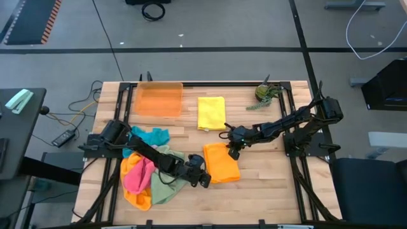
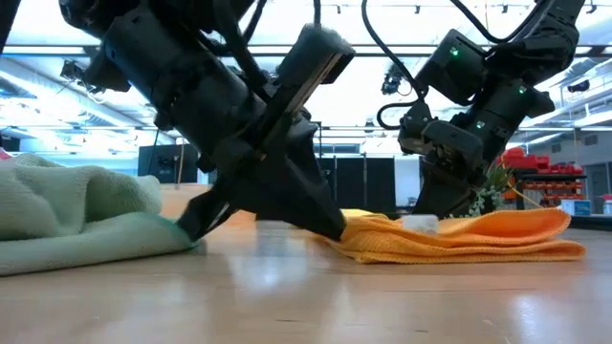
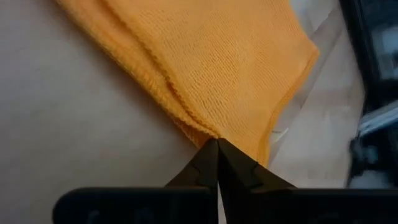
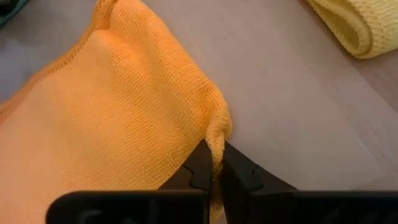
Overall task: Fold microfiber towels
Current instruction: Fold the right orange towel, then stack the folded orange towel on the folded yellow towel
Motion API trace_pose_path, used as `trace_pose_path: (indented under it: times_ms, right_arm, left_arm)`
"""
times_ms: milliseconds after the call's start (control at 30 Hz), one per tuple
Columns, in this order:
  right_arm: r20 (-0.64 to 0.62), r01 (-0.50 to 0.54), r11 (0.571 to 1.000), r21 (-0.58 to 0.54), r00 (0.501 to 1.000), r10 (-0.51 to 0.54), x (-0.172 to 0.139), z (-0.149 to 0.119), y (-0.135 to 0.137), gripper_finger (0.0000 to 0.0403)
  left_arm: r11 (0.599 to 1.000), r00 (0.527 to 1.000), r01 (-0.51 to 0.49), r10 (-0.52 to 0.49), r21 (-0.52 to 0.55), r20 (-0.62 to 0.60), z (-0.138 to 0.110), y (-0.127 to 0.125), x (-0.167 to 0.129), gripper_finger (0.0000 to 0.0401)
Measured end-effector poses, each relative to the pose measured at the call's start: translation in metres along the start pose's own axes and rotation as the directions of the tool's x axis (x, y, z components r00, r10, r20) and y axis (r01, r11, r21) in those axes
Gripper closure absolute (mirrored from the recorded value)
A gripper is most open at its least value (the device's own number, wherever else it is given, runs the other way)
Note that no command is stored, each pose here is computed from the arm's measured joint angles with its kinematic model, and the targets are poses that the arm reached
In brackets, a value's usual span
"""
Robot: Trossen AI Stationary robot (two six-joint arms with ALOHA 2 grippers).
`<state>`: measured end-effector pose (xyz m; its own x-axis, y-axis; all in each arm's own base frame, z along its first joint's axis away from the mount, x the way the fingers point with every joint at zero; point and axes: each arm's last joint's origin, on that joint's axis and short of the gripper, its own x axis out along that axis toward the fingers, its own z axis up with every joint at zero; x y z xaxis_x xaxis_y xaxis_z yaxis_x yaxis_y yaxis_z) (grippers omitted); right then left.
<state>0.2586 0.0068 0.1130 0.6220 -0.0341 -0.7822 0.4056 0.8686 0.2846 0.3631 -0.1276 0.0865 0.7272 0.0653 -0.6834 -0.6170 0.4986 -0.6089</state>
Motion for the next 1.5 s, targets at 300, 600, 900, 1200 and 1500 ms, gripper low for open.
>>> trace_pose_path:
  times_ms: [300, 600, 900, 1200, 1500]
  right_arm:
    - [0.001, 0.001, 1.000, 0.000, 1.000, -0.001, 0.000, 0.000, 0.000, 0.0381]
    - [-0.004, 0.001, 1.000, 0.001, 1.000, -0.001, 0.000, 0.000, 0.000, 0.0381]
    - [-0.010, -0.001, 1.000, 0.031, 1.000, 0.001, 0.000, 0.000, 0.000, 0.0381]
    - [-0.010, -0.004, 1.000, 0.027, 1.000, 0.004, 0.000, 0.000, 0.000, 0.0381]
    - [-0.005, -0.008, 1.000, 0.016, 1.000, 0.008, 0.000, 0.000, 0.000, 0.0381]
  left_arm:
    - [0.998, 0.998, 0.040, -0.037, 0.050, -0.048, 0.030, -0.024, -0.058, 0.0322]
    - [0.974, 0.998, -0.025, 0.038, 0.226, -0.052, 0.064, -0.048, -0.109, 0.0288]
    - [0.861, 0.994, -0.109, 0.108, 0.496, 0.031, 0.108, -0.057, -0.094, 0.0252]
    - [0.839, 0.976, -0.170, 0.215, 0.517, -0.027, 0.129, -0.004, -0.039, 0.0164]
    - [0.747, 0.975, -0.098, 0.203, 0.657, -0.086, 0.126, 0.015, -0.001, 0.0161]
